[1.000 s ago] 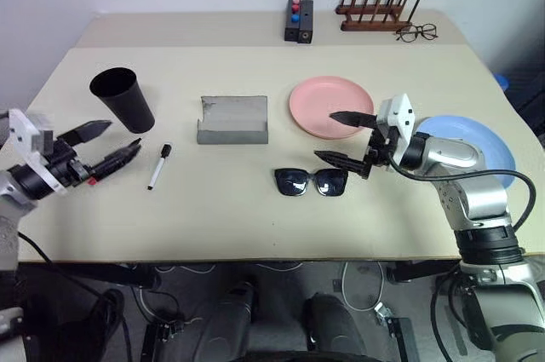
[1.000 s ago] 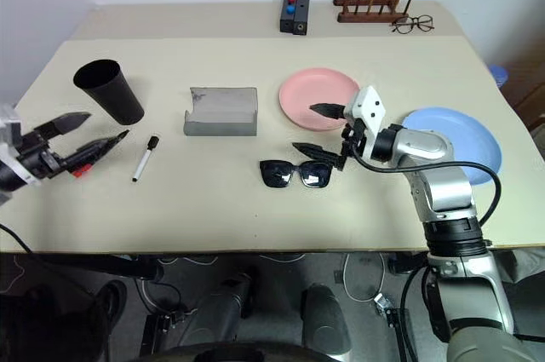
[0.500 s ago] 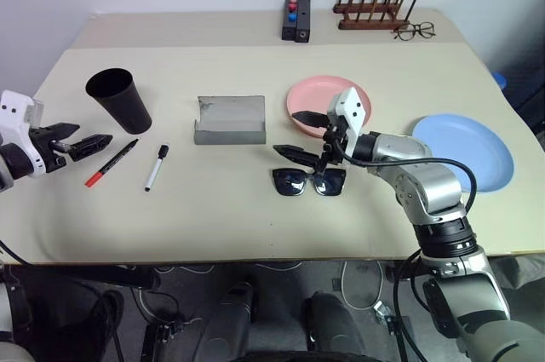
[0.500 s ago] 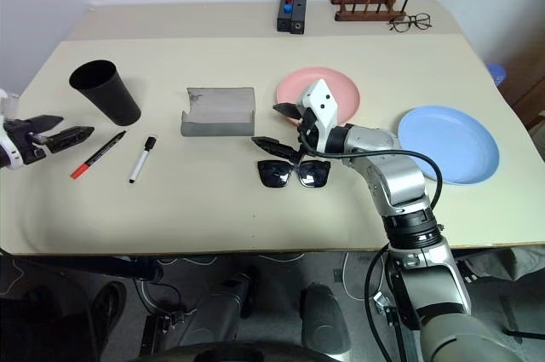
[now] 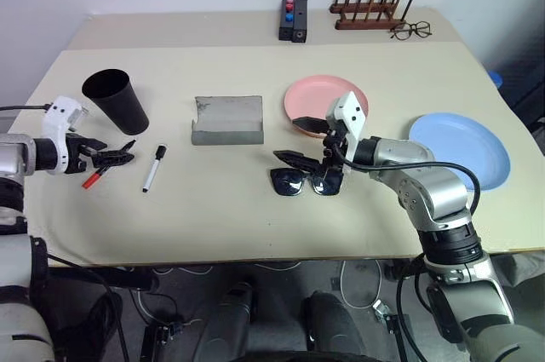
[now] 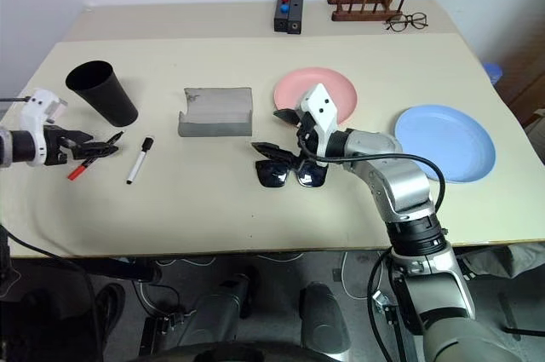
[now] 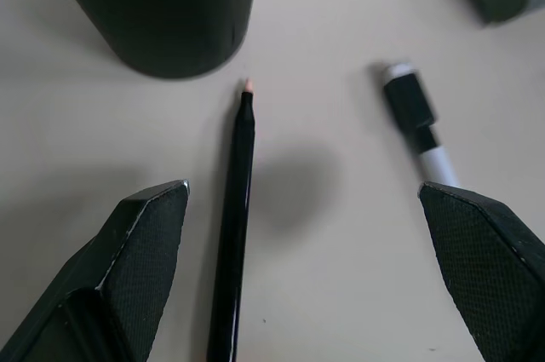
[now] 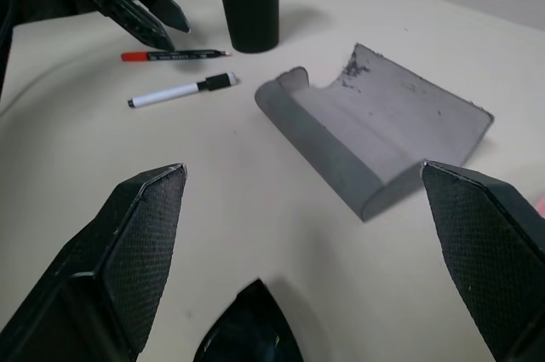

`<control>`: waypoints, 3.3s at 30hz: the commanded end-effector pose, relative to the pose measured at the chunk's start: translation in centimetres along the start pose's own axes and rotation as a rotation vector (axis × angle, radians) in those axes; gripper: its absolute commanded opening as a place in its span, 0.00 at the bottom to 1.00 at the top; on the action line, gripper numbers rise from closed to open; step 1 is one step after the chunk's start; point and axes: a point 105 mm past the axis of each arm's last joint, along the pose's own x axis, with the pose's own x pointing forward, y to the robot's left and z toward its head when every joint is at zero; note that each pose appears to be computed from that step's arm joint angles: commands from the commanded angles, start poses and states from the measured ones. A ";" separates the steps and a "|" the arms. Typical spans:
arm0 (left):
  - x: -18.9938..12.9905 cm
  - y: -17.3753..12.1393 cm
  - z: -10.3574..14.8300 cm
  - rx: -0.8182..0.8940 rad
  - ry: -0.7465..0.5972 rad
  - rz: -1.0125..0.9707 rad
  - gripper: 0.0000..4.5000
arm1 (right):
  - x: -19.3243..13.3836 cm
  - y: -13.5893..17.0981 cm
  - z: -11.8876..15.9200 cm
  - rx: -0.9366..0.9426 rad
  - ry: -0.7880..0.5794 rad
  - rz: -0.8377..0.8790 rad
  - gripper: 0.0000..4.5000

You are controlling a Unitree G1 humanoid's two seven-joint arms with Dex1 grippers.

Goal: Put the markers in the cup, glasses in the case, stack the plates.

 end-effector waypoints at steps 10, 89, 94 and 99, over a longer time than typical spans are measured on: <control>0.4 0.3 -1.5 0.041 0.097 -0.002 0.88 | -0.7 0.3 1.2 -0.034 -0.022 -0.009 1.00; -3.1 -2.8 1.5 0.230 0.132 -0.279 0.00 | -2.9 3.5 3.9 -0.028 -0.259 0.189 1.00; -4.8 -3.4 4.7 0.285 -0.058 -0.227 0.00 | -3.3 3.1 4.2 -0.047 -0.283 0.195 1.00; -6.4 -4.4 8.9 0.338 -0.327 -0.188 0.00 | -3.0 2.2 4.8 -0.012 -0.340 0.172 1.00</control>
